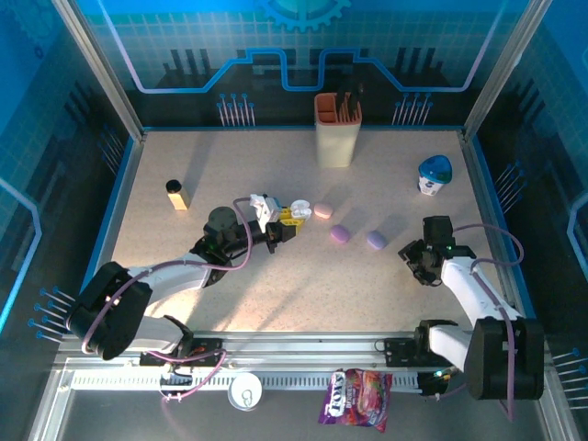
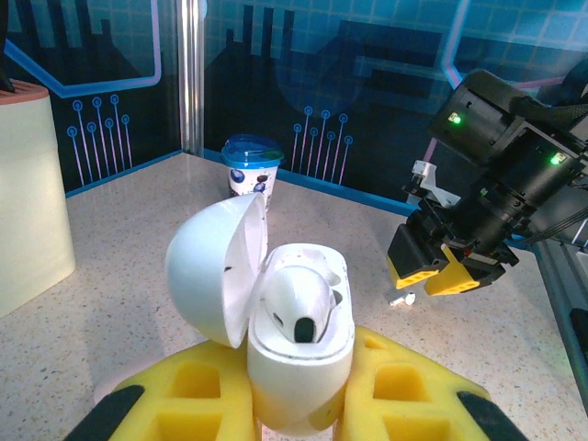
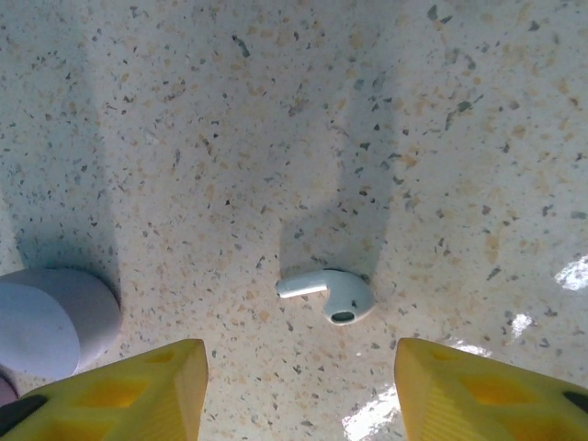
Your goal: Insert wireless bluetooth earbuds into charging case
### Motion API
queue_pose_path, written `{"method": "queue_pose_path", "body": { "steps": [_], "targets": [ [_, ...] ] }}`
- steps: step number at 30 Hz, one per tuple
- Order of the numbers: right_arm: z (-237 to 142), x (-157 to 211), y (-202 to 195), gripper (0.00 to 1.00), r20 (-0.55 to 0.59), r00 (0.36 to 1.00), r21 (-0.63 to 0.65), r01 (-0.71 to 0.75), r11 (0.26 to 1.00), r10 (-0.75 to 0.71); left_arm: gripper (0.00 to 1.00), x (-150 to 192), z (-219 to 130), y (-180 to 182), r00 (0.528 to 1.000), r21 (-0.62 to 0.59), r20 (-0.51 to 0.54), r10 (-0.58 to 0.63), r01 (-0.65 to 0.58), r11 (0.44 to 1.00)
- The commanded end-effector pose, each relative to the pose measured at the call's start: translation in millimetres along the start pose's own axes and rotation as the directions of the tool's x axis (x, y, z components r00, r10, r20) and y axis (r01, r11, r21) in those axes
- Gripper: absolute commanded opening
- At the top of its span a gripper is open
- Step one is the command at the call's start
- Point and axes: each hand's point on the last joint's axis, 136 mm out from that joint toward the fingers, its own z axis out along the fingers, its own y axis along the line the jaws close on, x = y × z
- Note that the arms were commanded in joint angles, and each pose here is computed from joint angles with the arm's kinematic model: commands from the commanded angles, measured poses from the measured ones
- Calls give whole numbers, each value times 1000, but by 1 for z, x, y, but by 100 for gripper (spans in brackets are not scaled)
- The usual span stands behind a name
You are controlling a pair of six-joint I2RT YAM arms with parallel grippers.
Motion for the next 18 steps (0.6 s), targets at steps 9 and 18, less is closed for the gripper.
{"method": "queue_pose_path", "body": {
  "steps": [9, 18],
  "targets": [
    [18, -7, 3, 50, -20, 999, -11, 35, 999, -35, 0, -9, -2, -2, 1000, 8, 22, 16, -16, 1000],
    [23, -13, 14, 48, -30, 995, -25, 89, 996, -90, 0, -9, -2, -2, 1000, 4, 22, 16, -17, 1000]
  ]
}}
